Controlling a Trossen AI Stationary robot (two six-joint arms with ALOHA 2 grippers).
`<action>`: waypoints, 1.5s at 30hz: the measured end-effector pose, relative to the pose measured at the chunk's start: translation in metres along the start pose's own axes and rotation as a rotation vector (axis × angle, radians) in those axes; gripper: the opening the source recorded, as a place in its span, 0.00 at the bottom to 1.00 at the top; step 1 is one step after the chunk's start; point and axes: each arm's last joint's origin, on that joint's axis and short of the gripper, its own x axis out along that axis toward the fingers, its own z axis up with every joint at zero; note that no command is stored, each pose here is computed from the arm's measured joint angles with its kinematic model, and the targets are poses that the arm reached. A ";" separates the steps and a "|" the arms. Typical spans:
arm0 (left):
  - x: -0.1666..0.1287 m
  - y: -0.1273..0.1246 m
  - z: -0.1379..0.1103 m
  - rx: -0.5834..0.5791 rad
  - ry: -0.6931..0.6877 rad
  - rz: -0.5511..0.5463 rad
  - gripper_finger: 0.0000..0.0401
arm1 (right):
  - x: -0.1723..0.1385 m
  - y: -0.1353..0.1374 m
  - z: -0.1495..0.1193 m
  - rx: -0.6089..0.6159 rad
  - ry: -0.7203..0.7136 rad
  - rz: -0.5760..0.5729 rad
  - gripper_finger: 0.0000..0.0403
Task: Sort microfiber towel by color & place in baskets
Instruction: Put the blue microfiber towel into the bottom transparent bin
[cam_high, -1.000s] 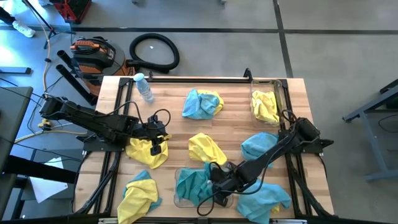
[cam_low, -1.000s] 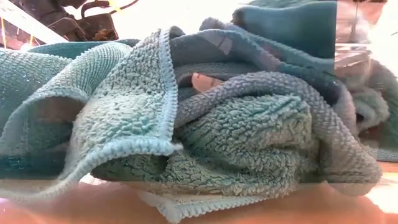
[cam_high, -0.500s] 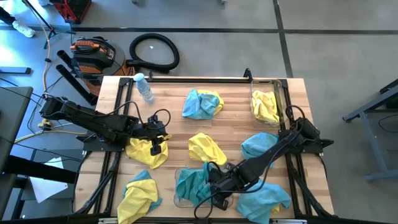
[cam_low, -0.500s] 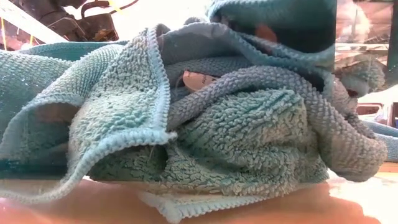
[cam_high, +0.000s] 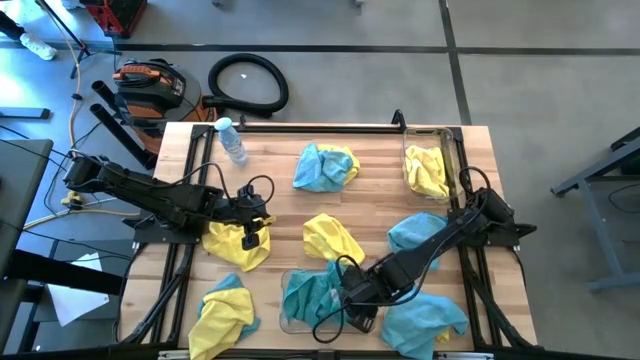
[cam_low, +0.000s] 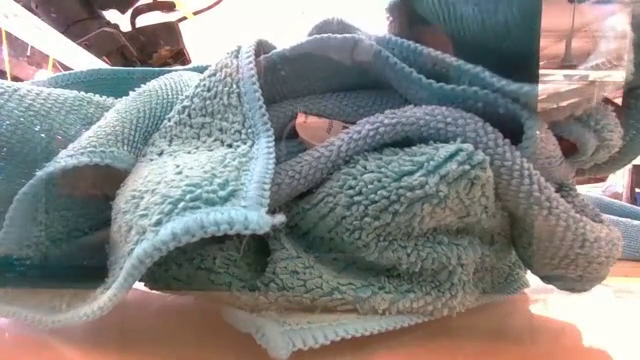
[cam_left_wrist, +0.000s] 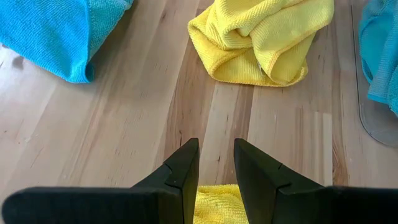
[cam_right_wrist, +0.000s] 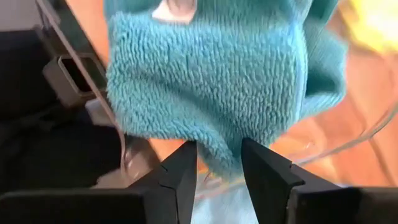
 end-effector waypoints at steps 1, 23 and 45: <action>0.000 0.000 0.000 0.000 0.000 0.000 0.22 | 0.000 -0.001 0.001 0.005 0.018 0.007 0.30; 0.000 0.000 0.000 0.000 0.000 0.000 0.22 | -0.021 0.021 0.031 -0.279 -0.288 -0.008 0.16; 0.000 0.000 0.000 0.000 0.000 0.000 0.22 | 0.083 0.013 0.037 -0.288 0.035 -0.154 0.01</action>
